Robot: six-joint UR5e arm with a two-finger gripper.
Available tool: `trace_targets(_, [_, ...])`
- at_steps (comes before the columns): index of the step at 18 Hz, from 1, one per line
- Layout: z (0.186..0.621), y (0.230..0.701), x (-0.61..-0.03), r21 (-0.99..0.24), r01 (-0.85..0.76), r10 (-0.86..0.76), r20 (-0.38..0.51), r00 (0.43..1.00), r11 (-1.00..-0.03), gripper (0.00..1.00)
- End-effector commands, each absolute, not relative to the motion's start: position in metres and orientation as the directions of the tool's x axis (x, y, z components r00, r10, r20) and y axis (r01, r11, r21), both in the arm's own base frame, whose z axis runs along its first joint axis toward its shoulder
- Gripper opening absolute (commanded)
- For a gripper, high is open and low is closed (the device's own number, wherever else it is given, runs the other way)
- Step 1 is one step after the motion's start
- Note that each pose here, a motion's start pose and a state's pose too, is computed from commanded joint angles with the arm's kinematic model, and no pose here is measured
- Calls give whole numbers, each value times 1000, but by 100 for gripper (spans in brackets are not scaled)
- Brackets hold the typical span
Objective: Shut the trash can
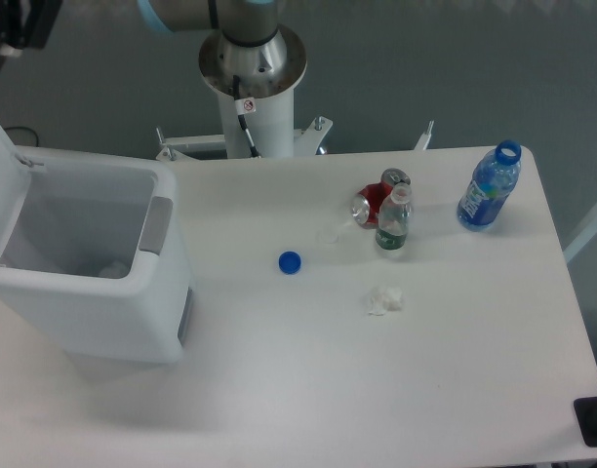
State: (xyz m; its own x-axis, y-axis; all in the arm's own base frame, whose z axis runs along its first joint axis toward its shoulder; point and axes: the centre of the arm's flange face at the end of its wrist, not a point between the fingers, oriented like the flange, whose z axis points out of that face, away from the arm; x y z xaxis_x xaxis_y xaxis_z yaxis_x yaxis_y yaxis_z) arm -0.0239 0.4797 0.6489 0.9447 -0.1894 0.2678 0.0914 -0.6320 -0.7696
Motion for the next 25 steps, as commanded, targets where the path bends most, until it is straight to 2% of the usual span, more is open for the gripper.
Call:
trace_targets(14, [627, 519, 24, -762, -34, -338, 247, 908, -647, 100])
trace_targets(25, [602, 543, 54, -733, -72, -390, 274, 879, -676, 100])
